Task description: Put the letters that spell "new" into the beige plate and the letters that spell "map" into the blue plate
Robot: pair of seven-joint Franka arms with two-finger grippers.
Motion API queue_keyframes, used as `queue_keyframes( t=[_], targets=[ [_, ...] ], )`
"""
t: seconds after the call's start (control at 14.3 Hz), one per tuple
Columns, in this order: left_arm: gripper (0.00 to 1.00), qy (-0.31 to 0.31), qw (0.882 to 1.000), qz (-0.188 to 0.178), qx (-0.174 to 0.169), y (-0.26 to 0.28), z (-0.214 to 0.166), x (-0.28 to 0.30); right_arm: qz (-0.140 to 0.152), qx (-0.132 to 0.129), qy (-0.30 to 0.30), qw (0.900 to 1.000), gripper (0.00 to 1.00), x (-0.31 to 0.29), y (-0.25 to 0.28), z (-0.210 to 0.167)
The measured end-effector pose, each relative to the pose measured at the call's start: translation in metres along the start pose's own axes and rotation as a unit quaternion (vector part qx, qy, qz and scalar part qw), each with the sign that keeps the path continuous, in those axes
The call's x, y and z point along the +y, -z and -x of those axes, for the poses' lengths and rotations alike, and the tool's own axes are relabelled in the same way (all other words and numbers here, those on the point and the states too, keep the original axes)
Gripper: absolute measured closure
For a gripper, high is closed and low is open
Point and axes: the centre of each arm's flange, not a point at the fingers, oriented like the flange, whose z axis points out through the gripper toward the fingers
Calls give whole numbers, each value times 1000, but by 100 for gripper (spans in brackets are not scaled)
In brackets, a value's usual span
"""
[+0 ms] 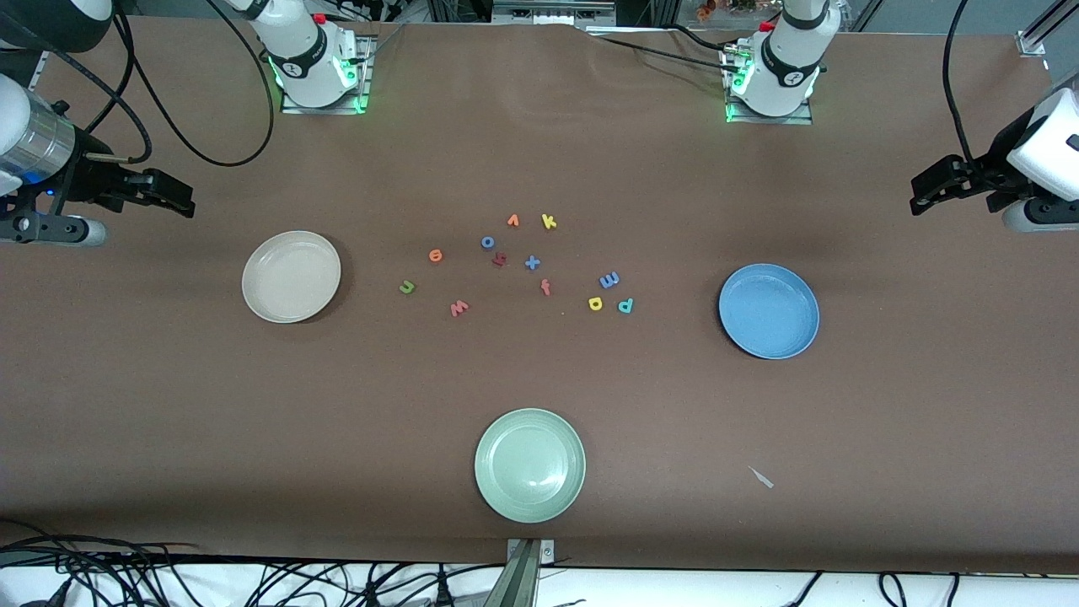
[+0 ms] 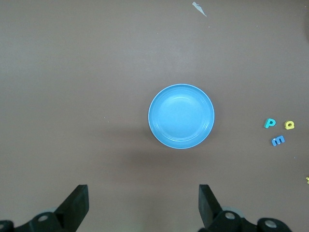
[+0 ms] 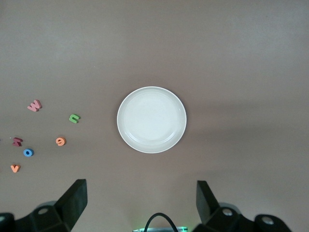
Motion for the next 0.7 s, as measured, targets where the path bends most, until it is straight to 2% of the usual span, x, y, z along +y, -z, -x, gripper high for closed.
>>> queue_keyframes(
  t=[0.7],
  targets=[
    [0,-14,1000,-1,1,1,1,15,0,-1,0,1000,0,0,-1,0]
  ],
)
